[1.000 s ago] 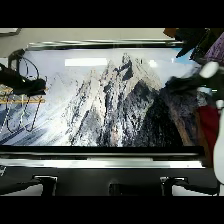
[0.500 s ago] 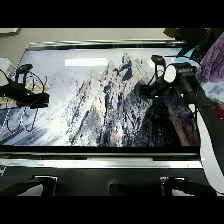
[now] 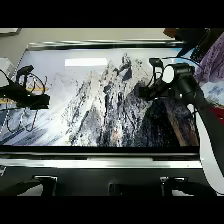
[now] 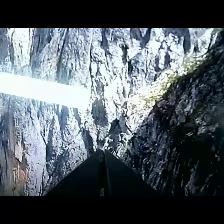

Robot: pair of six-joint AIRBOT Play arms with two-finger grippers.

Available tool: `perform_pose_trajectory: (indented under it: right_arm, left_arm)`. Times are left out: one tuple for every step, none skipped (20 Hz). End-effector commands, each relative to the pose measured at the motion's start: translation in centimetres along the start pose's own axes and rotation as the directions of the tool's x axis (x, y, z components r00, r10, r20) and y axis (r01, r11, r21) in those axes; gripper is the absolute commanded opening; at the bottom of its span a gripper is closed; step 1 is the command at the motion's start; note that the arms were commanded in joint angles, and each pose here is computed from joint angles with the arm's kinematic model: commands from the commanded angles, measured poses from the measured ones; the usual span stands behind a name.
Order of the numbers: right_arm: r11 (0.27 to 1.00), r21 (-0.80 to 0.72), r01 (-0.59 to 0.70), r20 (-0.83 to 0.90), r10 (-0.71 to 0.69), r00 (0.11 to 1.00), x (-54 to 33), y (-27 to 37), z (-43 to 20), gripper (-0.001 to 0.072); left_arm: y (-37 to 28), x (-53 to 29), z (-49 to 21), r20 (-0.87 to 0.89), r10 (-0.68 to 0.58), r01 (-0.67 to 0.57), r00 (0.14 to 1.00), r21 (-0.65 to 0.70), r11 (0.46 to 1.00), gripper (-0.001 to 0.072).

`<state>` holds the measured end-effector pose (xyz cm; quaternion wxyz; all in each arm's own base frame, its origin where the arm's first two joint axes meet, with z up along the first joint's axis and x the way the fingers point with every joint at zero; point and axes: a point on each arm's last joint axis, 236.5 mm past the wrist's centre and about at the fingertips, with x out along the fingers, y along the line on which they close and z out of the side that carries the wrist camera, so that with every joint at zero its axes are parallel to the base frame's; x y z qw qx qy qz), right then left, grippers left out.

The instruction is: Fold the clothes and pants, and hang the long-sleeved shirts on hangers.

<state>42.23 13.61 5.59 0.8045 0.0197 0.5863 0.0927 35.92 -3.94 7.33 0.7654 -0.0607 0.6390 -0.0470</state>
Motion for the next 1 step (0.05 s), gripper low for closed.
perform_pose_trajectory:
  right_arm:
    - [1.0,-0.001,0.0,-0.002,0.0,1.0,-0.05,0.04,-0.05,0.0035]
  left_arm:
    - [-0.03,-0.01,-0.01,0.0,0.0,0.0,1.0,0.001,1.0,0.0017]
